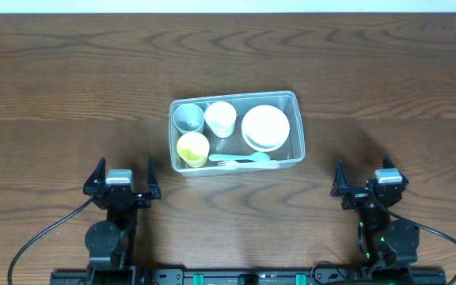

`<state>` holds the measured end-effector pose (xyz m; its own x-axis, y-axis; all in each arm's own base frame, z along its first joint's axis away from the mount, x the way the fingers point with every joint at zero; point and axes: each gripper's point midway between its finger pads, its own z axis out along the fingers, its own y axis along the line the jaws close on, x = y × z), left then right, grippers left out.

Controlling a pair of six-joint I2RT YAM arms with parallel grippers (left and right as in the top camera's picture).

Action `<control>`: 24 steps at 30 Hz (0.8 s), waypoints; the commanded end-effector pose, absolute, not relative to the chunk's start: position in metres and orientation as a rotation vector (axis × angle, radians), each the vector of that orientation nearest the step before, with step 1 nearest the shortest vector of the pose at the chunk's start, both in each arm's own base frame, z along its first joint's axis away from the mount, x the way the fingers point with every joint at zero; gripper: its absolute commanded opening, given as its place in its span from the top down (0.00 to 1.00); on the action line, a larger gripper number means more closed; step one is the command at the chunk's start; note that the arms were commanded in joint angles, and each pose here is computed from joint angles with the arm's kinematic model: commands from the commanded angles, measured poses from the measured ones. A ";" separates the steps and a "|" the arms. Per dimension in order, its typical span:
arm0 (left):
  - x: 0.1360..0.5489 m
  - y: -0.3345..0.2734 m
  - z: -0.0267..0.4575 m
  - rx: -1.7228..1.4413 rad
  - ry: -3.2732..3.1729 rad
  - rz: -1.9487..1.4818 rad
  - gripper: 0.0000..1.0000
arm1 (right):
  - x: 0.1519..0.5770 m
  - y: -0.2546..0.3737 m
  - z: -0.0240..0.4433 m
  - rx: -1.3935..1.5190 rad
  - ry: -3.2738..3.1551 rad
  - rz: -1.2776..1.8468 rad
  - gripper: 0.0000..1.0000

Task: Pack container

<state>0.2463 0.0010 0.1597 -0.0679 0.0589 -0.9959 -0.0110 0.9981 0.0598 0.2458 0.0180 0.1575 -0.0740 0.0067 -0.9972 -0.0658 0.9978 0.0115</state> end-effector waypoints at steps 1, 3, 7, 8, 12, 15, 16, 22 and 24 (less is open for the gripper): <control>0.246 0.004 0.152 0.089 1.660 0.123 0.02 | 0.245 0.021 0.157 -0.068 1.642 0.059 0.01; 0.245 0.004 0.145 0.092 1.691 0.123 0.02 | 0.245 0.021 0.157 -0.068 1.642 0.059 0.01; 0.244 0.004 0.136 0.095 1.726 0.122 0.02 | 0.245 0.021 0.157 -0.068 1.642 0.059 0.01; 0.244 0.004 0.136 0.095 1.727 0.123 0.02 | 0.245 0.021 0.157 -0.068 1.642 0.059 0.01; 0.244 0.004 0.136 0.095 1.728 0.123 0.02 | 0.245 0.021 0.157 -0.068 1.642 0.059 0.01; 0.244 0.004 0.136 0.095 1.728 0.122 0.02 | 0.245 0.021 0.157 -0.068 1.642 0.059 0.01; 0.244 0.004 0.136 0.095 1.728 0.123 0.02 | 0.245 0.021 0.157 -0.068 1.642 0.059 0.01; 0.244 0.004 0.136 0.095 1.728 0.123 0.02 | 0.245 0.021 0.157 -0.068 1.642 0.059 0.01; 0.244 0.004 0.136 0.095 1.728 0.122 0.02 | 0.245 0.021 0.157 -0.068 1.642 0.059 0.01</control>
<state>0.2451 0.0002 0.1530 -0.1030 0.1193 -0.9875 0.0019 0.9928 0.1198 0.2458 0.0180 0.1575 -0.0740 0.0070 -0.9972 -0.0658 0.9978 0.0119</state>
